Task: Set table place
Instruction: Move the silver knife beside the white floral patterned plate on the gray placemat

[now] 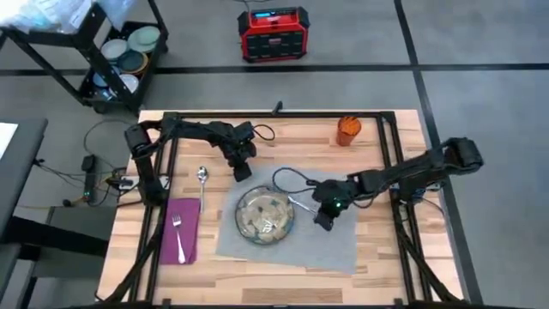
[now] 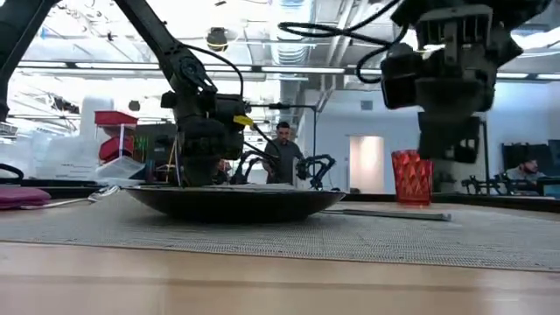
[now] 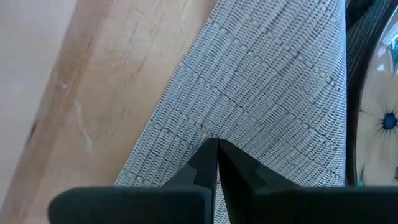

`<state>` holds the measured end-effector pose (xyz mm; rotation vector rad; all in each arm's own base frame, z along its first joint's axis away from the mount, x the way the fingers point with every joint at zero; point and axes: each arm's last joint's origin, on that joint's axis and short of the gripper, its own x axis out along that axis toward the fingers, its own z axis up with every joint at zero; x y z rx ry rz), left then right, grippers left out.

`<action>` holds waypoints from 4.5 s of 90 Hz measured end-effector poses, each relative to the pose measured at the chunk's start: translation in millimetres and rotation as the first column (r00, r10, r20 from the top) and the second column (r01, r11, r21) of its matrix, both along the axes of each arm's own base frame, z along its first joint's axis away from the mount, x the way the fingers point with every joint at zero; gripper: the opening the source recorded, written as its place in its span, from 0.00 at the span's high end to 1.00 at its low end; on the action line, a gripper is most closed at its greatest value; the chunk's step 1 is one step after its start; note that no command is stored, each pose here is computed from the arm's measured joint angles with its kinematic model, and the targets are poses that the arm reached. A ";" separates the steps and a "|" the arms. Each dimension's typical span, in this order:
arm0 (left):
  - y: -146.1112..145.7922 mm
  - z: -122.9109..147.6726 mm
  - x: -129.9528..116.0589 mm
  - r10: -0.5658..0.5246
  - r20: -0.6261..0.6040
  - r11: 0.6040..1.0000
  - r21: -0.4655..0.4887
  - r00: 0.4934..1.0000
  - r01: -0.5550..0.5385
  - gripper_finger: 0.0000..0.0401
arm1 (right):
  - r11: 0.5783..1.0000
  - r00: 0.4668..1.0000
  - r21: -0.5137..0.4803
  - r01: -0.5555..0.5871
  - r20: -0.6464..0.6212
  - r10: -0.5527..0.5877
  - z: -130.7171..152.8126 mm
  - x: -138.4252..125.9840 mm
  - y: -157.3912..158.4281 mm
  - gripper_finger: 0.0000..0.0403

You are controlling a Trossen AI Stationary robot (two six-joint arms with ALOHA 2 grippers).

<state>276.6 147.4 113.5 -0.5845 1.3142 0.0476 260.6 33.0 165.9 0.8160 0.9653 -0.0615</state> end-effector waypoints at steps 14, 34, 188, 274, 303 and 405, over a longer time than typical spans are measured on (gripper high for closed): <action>-3.5 -0.1 1.9 0.016 -0.009 1.000 -0.014 1.000 -0.016 1.00 | 0.990 0.993 -0.101 0.096 -0.063 -0.102 -19.3 6.4 -25.6 1.00; -4.4 0.1 2.5 0.019 -0.010 1.000 -0.016 1.000 -0.019 1.00 | 0.973 0.994 -0.204 0.110 0.039 -0.104 -3.8 24.9 -33.2 0.91; 2.9 -0.1 5.4 -0.028 0.070 0.999 0.021 0.997 0.026 1.00 | 0.915 0.889 -0.267 0.301 -0.270 -0.371 -17.5 20.4 19.4 1.00; 3.7 0.2 6.8 -0.035 0.089 0.999 0.033 0.995 0.032 1.00 | 0.942 0.931 -0.132 0.307 -0.165 -0.327 -10.1 21.8 65.0 1.00; 3.1 0.3 7.0 -0.032 0.086 0.999 0.031 0.996 0.030 1.00 | 0.912 0.930 -0.201 0.357 -0.015 -0.367 -3.4 48.4 -17.1 1.00; 2.9 0.3 6.9 -0.037 0.085 0.999 0.032 0.996 0.034 1.00 | 0.907 0.906 -0.217 0.362 -0.146 -0.397 -16.8 41.5 -17.9 1.00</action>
